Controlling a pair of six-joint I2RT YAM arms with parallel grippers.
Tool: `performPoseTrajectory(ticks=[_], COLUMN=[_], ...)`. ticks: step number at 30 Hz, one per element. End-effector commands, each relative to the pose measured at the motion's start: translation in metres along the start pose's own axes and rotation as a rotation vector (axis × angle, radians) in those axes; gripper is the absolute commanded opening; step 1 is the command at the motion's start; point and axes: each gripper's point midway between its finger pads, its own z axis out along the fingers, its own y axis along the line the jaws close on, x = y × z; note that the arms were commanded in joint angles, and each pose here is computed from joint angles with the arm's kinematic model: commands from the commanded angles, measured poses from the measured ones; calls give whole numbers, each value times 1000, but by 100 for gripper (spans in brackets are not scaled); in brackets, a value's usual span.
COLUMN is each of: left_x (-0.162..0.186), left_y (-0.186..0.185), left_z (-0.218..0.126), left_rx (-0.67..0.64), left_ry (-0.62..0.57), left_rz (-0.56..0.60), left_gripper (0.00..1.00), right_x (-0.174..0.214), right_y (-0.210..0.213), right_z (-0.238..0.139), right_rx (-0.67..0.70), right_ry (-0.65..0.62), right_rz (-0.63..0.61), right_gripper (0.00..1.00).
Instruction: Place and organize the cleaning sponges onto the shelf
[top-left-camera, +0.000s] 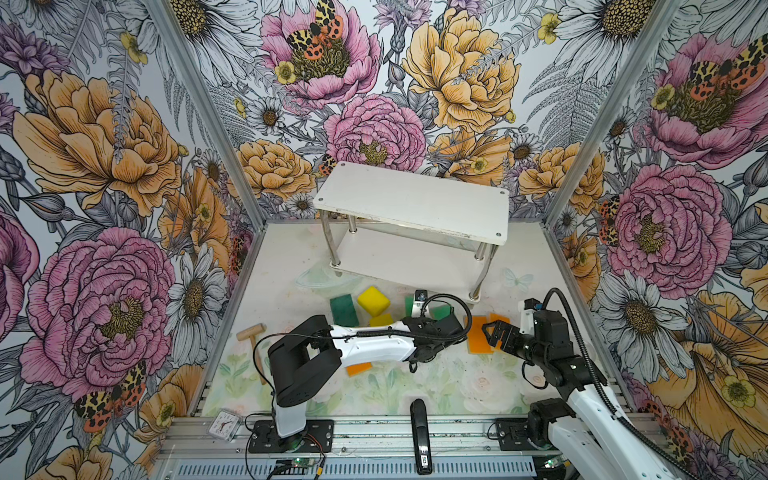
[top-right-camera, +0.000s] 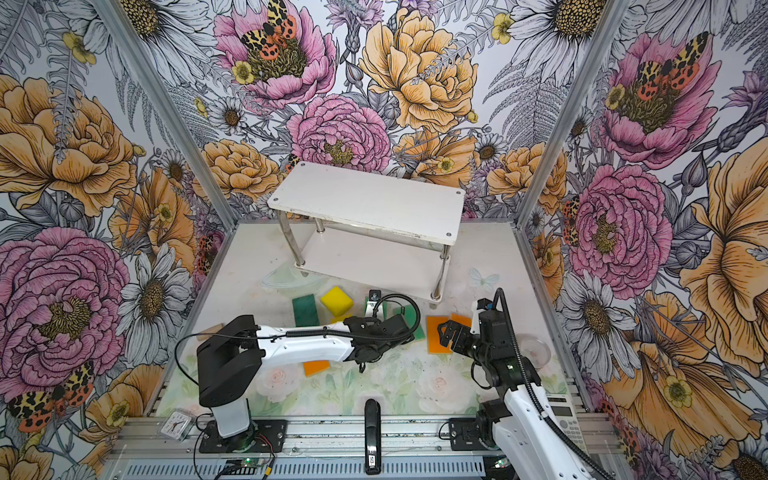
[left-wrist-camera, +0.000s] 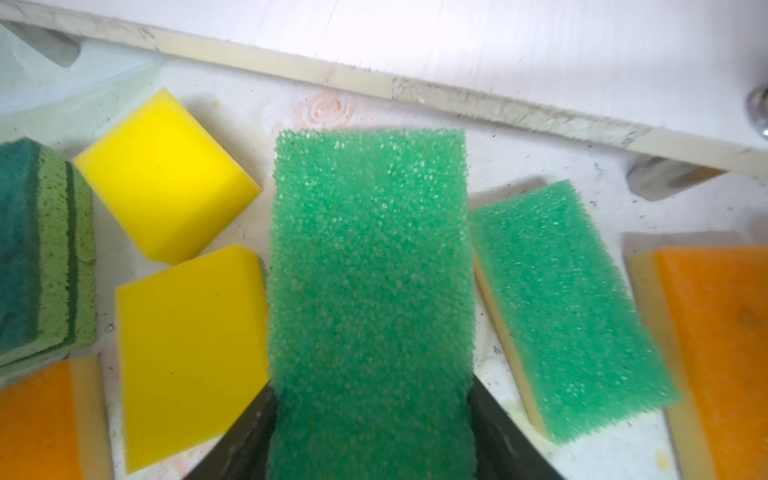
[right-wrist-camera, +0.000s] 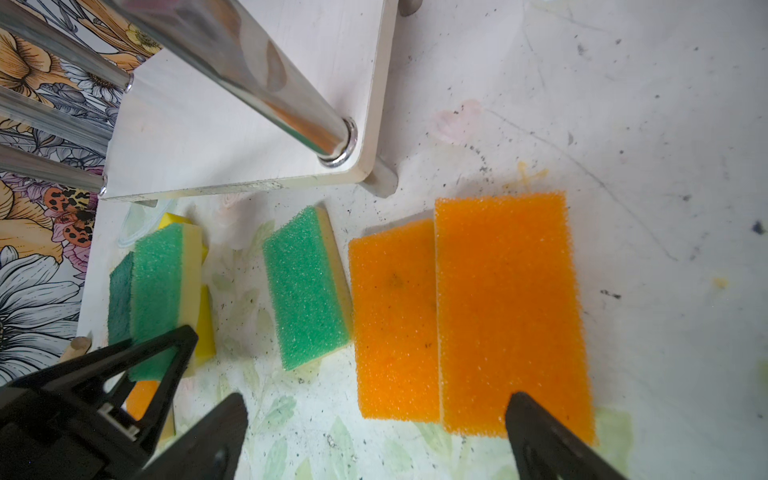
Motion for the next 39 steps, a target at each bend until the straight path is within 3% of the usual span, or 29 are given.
performPoseTrajectory(ticks=[1, 11, 20, 31, 39], left_x=[-19, -66, -91, -88, -101], left_y=[2, -15, -32, -53, -68], left_z=[-14, -18, 1, 50, 52], left_rx=[3, -11, 138, 208, 236], left_ry=[-61, -161, -153, -87, -115], left_rz=[42, 133, 86, 141, 166], left_gripper=[62, 62, 62, 62, 62], right_x=[-18, -17, -19, -23, -25], right_y=[9, 10, 12, 13, 13], right_z=[-6, -7, -9, -10, -11], right_rx=[-9, -17, -20, -16, -12], right_ry=[-54, -63, -68, -78, -83], right_rz=[-29, -26, -25, -29, -29], right_gripper=[99, 99, 99, 99, 99])
